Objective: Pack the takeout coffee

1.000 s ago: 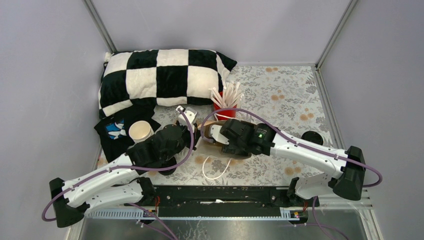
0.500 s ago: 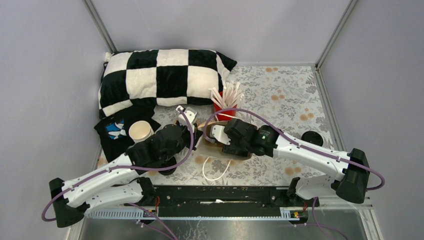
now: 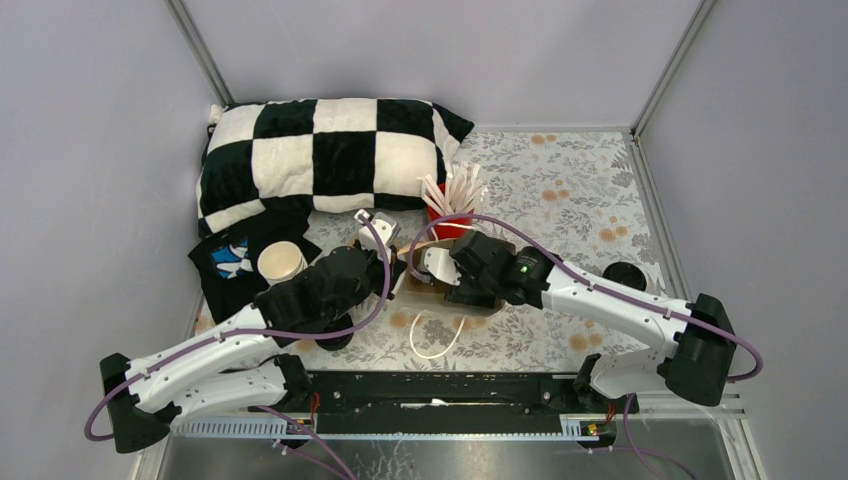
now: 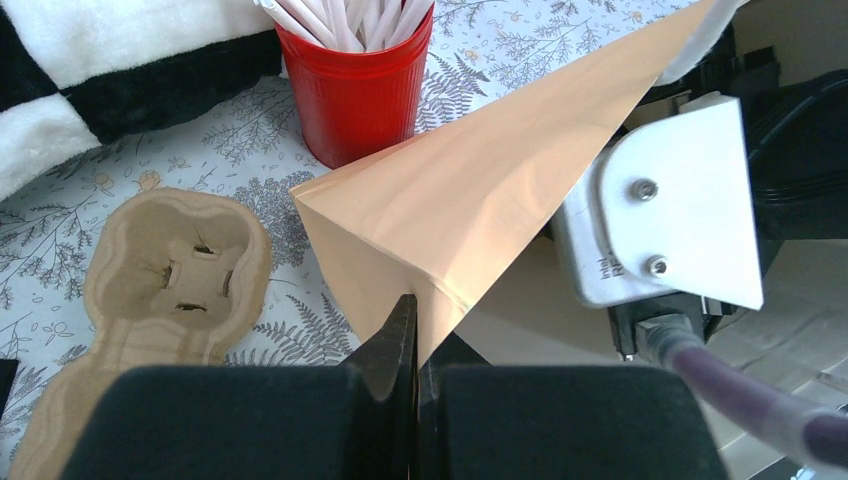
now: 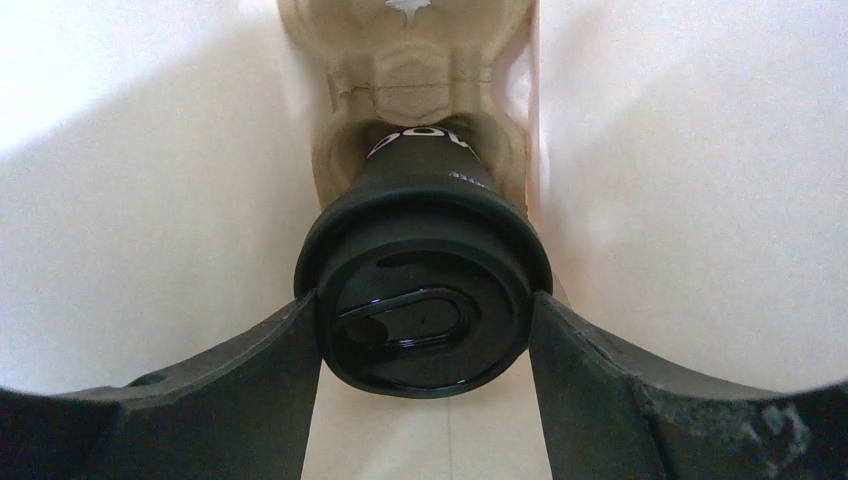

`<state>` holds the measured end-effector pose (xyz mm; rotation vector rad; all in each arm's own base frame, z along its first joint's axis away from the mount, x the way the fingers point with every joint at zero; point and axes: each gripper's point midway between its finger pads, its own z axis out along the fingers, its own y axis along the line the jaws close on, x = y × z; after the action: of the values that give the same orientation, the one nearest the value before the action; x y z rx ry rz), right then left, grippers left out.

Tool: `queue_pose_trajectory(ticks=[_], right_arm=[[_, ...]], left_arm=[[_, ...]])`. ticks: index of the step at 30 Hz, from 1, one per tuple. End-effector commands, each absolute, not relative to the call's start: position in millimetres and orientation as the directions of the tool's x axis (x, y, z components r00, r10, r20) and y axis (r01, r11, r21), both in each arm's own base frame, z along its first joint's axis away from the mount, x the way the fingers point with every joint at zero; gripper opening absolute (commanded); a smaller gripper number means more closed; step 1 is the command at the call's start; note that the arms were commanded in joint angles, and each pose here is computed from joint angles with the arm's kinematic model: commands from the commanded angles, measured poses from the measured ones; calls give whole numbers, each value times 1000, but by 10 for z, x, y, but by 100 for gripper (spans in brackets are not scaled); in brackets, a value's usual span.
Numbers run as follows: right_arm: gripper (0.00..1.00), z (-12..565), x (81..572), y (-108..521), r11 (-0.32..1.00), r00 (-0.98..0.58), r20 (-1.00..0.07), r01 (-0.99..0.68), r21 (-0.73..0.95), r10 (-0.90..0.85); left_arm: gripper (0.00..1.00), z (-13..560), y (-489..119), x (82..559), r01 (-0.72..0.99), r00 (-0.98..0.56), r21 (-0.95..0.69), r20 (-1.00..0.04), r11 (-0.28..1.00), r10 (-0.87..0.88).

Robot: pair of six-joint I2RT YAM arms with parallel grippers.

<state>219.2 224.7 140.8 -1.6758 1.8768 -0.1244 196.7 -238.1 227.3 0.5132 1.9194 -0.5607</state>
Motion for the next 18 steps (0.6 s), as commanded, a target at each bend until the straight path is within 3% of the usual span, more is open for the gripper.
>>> queue_pose_trajectory(ticks=[1, 11, 18], right_arm=[[27, 1330, 2146, 2311, 81, 62, -328, -911, -406, -943], [27, 907, 2089, 2304, 1, 63, -209, -956, -293, -976], [27, 597, 2041, 2259, 0, 46, -191, -972, -234, -980]], left_arm=[[0, 2451, -2433, 1965, 589, -378, -178, -923, 788, 75], [0, 2508, -2376, 2013, 553, -383, -164, -921, 817, 74], [0, 2500, -2294, 2057, 509, -390, -151, -918, 847, 71]])
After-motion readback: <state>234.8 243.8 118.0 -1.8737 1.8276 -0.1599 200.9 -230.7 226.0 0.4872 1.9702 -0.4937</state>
